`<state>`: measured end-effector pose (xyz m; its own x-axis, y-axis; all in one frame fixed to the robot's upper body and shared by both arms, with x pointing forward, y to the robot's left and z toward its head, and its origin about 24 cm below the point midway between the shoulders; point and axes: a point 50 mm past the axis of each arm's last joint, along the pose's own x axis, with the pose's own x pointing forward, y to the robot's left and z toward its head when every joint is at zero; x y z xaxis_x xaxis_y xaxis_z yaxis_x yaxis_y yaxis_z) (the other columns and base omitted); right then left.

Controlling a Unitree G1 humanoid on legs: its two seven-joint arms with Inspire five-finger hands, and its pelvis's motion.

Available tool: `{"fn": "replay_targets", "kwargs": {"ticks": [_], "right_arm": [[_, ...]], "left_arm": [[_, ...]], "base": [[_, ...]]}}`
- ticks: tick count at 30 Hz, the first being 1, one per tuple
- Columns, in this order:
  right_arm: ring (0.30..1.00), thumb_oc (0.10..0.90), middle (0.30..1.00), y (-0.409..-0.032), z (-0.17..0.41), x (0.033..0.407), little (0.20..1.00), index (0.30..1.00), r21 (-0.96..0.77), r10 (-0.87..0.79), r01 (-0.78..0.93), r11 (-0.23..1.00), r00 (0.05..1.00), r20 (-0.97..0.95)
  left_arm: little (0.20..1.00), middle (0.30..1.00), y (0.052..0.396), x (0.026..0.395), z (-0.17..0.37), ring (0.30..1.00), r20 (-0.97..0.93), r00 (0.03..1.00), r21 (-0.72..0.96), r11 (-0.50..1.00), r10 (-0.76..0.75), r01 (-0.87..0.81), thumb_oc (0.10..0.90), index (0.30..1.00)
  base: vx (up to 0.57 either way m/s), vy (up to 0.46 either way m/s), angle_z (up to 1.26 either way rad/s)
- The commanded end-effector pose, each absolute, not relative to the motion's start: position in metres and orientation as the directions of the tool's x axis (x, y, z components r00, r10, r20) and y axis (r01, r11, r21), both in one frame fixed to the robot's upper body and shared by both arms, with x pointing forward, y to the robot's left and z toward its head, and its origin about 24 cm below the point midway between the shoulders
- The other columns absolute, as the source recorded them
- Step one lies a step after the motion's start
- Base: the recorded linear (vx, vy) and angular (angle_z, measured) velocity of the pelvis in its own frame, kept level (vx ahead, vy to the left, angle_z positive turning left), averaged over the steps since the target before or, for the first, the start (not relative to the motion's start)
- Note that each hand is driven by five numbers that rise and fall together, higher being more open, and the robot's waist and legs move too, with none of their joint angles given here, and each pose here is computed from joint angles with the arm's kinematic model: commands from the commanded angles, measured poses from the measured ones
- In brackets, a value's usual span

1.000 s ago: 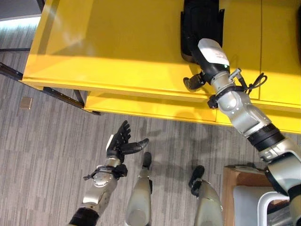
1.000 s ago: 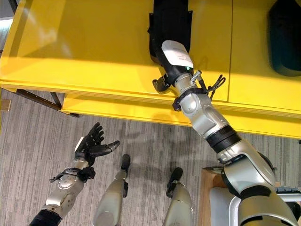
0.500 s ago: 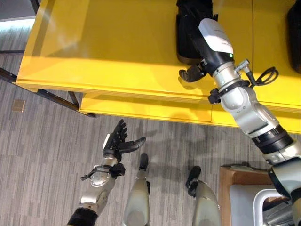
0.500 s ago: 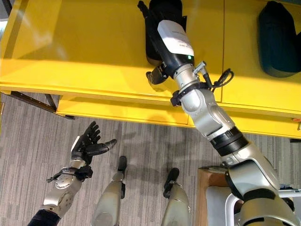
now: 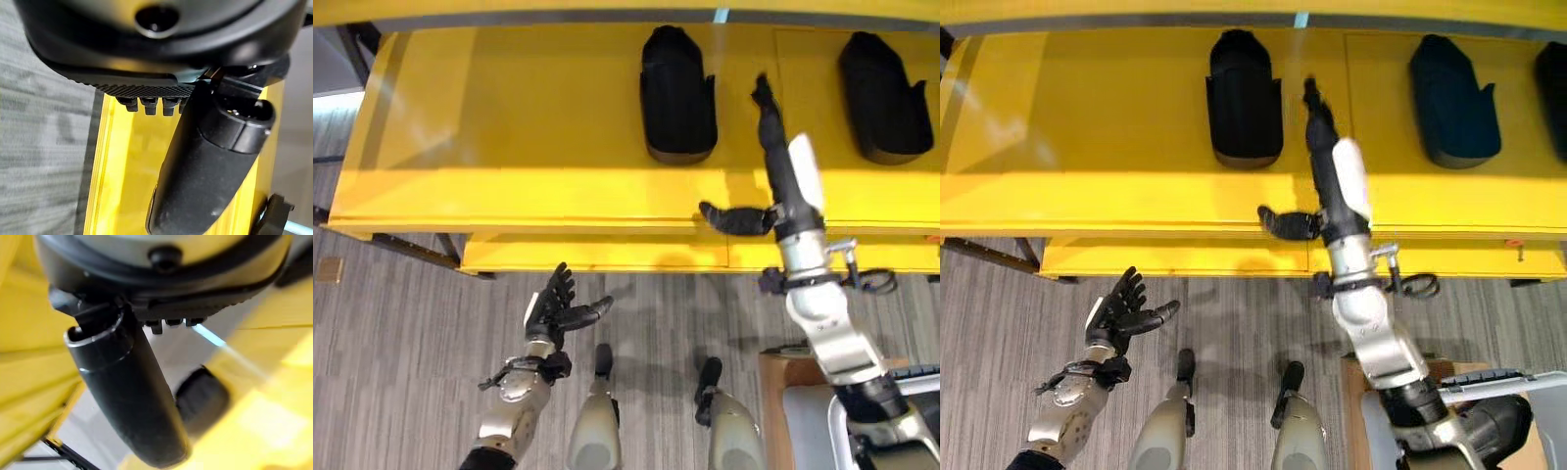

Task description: Move parts from the plastic box to the shelf.

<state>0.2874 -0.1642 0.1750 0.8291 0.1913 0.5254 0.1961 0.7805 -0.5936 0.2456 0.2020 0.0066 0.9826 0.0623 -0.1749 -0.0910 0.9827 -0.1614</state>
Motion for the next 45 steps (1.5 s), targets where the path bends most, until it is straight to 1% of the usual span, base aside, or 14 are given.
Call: {"fn": "replay_targets", "kwargs": {"ticks": [1, 5, 7, 10, 12, 15, 17, 24, 29, 32, 37, 41, 42, 45], "right_arm": [[1.000, 0.900, 1.000, -0.141, 0.212, 0.267, 1.000, 1.000, -0.500, 0.301, 0.155, 0.852, 0.637, 0.710], [1.000, 0.900, 1.000, -0.137, 0.201, 0.263, 1.000, 1.000, -0.474, 0.318, 0.074, 0.877, 0.651, 0.689], [1.000, 0.900, 1.000, -0.134, 0.186, 0.266, 1.000, 1.000, -0.474, 0.343, -0.008, 0.881, 0.700, 0.626], [1.000, 0.900, 1.000, -0.136, 0.179, 0.265, 1.000, 1.000, -0.481, 0.358, -0.038, 0.876, 0.718, 0.597], [1.000, 0.900, 1.000, -0.143, 0.170, 0.264, 1.000, 1.000, -0.485, 0.352, -0.046, 0.873, 0.748, 0.562], [1.000, 0.900, 1.000, -0.159, 0.156, 0.259, 1.000, 1.000, -0.469, 0.292, -0.016, 0.883, 0.803, 0.520], [1.000, 0.900, 1.000, -0.162, 0.153, 0.255, 1.000, 1.000, -0.458, 0.271, -0.006, 0.889, 0.812, 0.517], [1.000, 0.900, 1.000, -0.150, 0.156, 0.260, 1.000, 1.000, -0.436, 0.273, -0.015, 0.900, 0.799, 0.535], [1.000, 0.900, 1.000, -0.142, 0.156, 0.262, 1.000, 1.000, -0.455, 0.295, -0.027, 0.890, 0.796, 0.529], [1.000, 0.900, 1.000, -0.135, 0.158, 0.265, 1.000, 1.000, -0.454, 0.314, -0.048, 0.889, 0.787, 0.531], [1.000, 0.900, 1.000, -0.132, 0.157, 0.266, 1.000, 1.000, -0.454, 0.326, -0.066, 0.888, 0.786, 0.525], [1.000, 0.900, 1.000, -0.136, 0.150, 0.263, 1.000, 1.000, -0.433, 0.309, -0.074, 0.898, 0.807, 0.503], [1.000, 0.900, 1.000, -0.139, 0.147, 0.260, 1.000, 1.000, -0.415, 0.306, -0.088, 0.906, 0.813, 0.495], [1.000, 0.900, 1.000, -0.141, 0.144, 0.257, 1.000, 1.000, -0.413, 0.315, -0.105, 0.905, 0.818, 0.481]], "left_arm": [[1.000, 1.000, 0.207, 0.237, 0.015, 1.000, -0.097, 0.994, -0.115, 0.991, 0.055, -0.066, 0.900, 1.000], [1.000, 1.000, 0.206, 0.233, 0.011, 1.000, -0.104, 0.992, -0.127, 0.989, 0.068, -0.081, 0.900, 1.000], [1.000, 1.000, 0.204, 0.234, 0.013, 1.000, -0.089, 0.994, -0.128, 0.989, 0.066, -0.077, 0.900, 1.000], [1.000, 1.000, 0.203, 0.235, 0.014, 1.000, -0.081, 0.995, -0.126, 0.989, 0.063, -0.073, 0.900, 1.000], [1.000, 1.000, 0.204, 0.234, 0.014, 1.000, -0.076, 0.995, -0.132, 0.989, 0.060, -0.070, 0.900, 1.000], [1.000, 1.000, 0.200, 0.238, 0.015, 1.000, -0.071, 0.996, -0.133, 0.990, 0.043, -0.053, 0.900, 1.000], [1.000, 1.000, 0.201, 0.238, 0.015, 1.000, -0.073, 0.996, -0.115, 0.992, 0.042, -0.050, 0.900, 1.000], [1.000, 1.000, 0.202, 0.248, 0.031, 1.000, 0.000, 1.000, -0.053, 0.998, 0.027, -0.027, 0.900, 1.000], [1.000, 1.000, 0.201, 0.258, 0.045, 1.000, 0.063, 0.997, -0.062, 0.997, 0.043, -0.039, 0.900, 1.000], [1.000, 1.000, 0.203, 0.256, 0.049, 1.000, 0.081, 0.995, -0.089, 0.995, 0.061, -0.053, 0.900, 1.000], [1.000, 1.000, 0.210, 0.250, 0.049, 1.000, 0.075, 0.994, -0.106, 0.992, 0.077, -0.069, 0.900, 1.000], [1.000, 1.000, 0.221, 0.241, 0.044, 1.000, 0.051, 0.993, -0.097, 0.990, 0.105, -0.100, 0.900, 1.000], [1.000, 1.000, 0.224, 0.237, 0.041, 1.000, 0.039, 0.992, -0.120, 0.986, 0.123, -0.117, 0.900, 1.000], [1.000, 1.000, 0.227, 0.232, 0.041, 1.000, 0.036, 0.992, -0.126, 0.985, 0.121, -0.115, 0.900, 1.000]], "base": [[0.02, -0.042, -0.36], [0.03, -0.024, -0.71], [0.05, 0.046, -0.16], [0.03, 0.057, -0.46], [0.06, 0.112, -0.48], [0.05, 0.177, 0.08], [0.09, 0.232, 0.28], [0.03, 0.273, -0.43], [-0.07, 0.155, -0.78], [-0.17, 0.083, -1.63], [-0.08, -0.055, -0.73], [0.03, -0.333, -0.90], [0.00, -0.456, -0.70], [0.09, -0.326, -0.62]]}}
